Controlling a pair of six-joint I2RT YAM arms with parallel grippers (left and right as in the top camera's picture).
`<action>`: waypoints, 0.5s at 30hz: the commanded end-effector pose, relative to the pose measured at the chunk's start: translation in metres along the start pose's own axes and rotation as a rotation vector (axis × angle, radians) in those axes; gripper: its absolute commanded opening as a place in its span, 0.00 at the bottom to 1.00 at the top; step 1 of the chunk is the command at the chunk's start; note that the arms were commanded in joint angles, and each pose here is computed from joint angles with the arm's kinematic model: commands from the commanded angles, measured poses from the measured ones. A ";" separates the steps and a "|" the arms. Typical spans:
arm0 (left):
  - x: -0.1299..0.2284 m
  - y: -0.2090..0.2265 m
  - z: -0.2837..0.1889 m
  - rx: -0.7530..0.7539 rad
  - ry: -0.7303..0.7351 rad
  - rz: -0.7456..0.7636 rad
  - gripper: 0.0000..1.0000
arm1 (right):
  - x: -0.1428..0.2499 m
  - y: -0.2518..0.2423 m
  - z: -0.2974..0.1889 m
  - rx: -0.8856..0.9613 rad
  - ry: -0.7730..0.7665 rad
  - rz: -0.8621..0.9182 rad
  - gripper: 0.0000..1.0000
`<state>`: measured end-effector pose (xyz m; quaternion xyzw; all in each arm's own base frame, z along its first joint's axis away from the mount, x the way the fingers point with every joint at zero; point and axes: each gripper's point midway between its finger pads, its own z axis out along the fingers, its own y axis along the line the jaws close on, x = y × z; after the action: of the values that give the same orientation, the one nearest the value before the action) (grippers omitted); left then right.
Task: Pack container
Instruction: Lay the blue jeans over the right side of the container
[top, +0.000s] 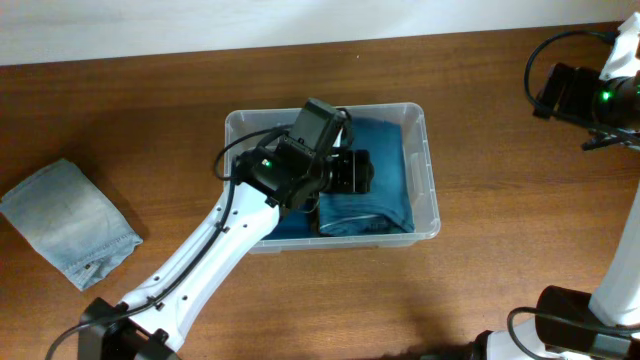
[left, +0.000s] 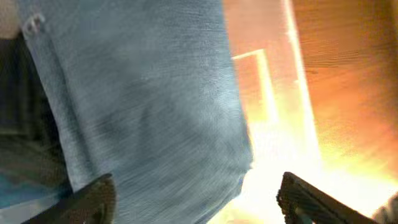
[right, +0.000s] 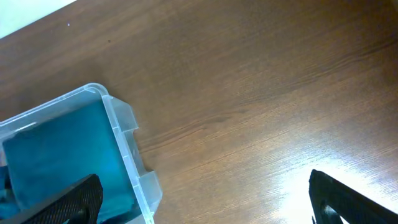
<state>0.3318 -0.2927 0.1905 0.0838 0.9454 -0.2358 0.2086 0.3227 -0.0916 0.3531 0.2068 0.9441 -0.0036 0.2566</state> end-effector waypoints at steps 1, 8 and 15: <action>-0.018 0.020 -0.012 -0.135 -0.085 0.094 0.87 | 0.000 0.001 -0.006 -0.011 -0.016 0.006 0.99; -0.062 0.034 -0.024 -0.299 -0.256 0.352 0.01 | -0.001 0.001 -0.006 -0.010 -0.016 0.005 0.99; -0.014 0.053 0.050 -0.273 0.010 0.380 0.01 | -0.001 0.001 -0.006 -0.011 -0.017 0.005 0.98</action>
<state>0.3817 -0.2613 0.1821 0.1989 0.9248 -0.0595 0.3188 0.3227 -0.0915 0.3531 0.2066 0.9442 -0.0035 0.2566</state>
